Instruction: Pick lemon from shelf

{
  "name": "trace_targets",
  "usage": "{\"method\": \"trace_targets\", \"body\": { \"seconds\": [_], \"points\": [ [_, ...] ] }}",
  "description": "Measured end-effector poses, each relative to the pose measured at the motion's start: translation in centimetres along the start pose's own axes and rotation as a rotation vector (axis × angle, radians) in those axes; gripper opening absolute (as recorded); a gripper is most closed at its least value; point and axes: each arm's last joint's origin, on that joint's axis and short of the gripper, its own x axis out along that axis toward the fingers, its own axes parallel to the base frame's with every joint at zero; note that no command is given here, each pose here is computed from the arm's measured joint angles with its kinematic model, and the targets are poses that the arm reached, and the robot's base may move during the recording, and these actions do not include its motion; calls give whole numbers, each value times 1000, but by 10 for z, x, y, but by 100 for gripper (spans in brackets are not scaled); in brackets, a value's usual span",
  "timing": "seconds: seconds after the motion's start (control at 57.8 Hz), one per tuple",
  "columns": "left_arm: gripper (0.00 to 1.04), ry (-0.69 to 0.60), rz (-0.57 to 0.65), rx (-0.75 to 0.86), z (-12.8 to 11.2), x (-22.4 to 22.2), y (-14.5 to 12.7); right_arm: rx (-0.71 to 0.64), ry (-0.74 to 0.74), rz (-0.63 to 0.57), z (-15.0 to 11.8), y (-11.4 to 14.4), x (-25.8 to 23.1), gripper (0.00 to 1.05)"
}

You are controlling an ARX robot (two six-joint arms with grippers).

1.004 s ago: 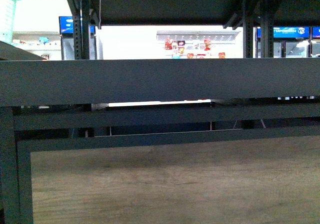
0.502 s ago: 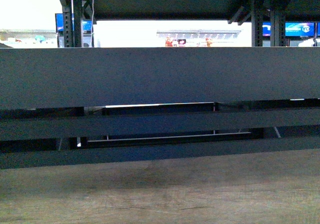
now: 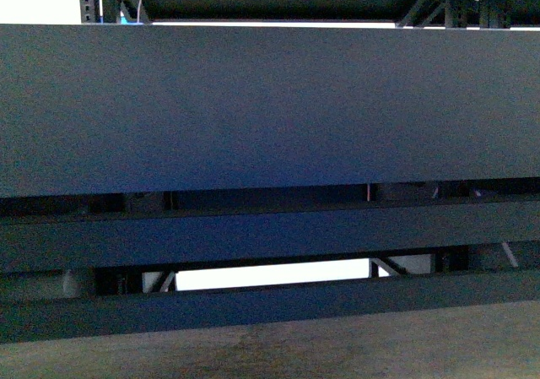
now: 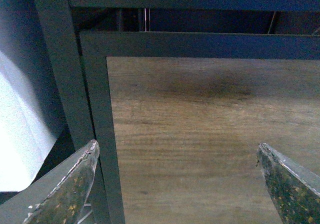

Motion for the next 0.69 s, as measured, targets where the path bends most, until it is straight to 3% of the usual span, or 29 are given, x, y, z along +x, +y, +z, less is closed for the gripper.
{"method": "trace_targets", "body": {
  "seconds": [0.692],
  "points": [
    [97, 0, 0, 0, 0, 0, 0, 0, 1, -2, 0, 0, 0, 97]
  ]
}}
